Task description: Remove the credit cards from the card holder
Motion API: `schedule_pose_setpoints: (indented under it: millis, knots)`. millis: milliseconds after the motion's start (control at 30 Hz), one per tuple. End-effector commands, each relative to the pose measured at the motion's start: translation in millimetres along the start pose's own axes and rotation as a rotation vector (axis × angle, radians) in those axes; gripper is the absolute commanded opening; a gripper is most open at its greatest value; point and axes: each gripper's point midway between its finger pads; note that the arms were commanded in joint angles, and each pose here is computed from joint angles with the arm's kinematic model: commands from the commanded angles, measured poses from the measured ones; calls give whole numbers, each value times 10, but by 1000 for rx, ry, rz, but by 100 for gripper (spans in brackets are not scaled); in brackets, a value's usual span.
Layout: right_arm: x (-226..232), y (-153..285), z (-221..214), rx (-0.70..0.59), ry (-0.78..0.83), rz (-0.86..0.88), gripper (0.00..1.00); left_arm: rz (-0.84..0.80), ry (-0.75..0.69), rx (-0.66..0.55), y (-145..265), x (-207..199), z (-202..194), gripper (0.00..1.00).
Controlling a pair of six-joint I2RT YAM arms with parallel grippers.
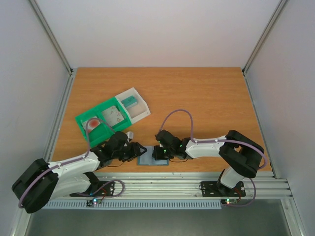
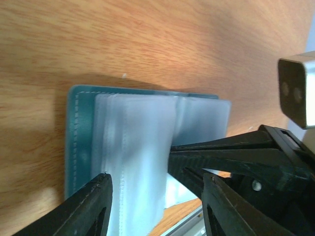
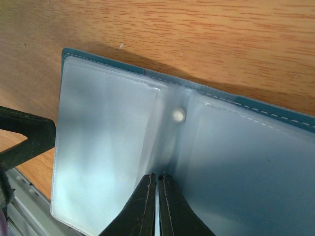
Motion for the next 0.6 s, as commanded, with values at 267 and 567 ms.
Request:
schedule_pose_setpoints:
  millis: [267,567]
  knots:
    - [-129,14,-50,-1,8,-49,5,4,-40,2,-43,-36,22,52]
    - [-139,-1,-59,4,6,-52,5,-46,-26,17,-38,-141,-1,40]
Point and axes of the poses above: each gripper's point midway between its finger pads, its own y axis back along the fingers, its own x axis along the line the jaws close on, z = x × y, and after that the axes turned 6 degrees about y, right-handed
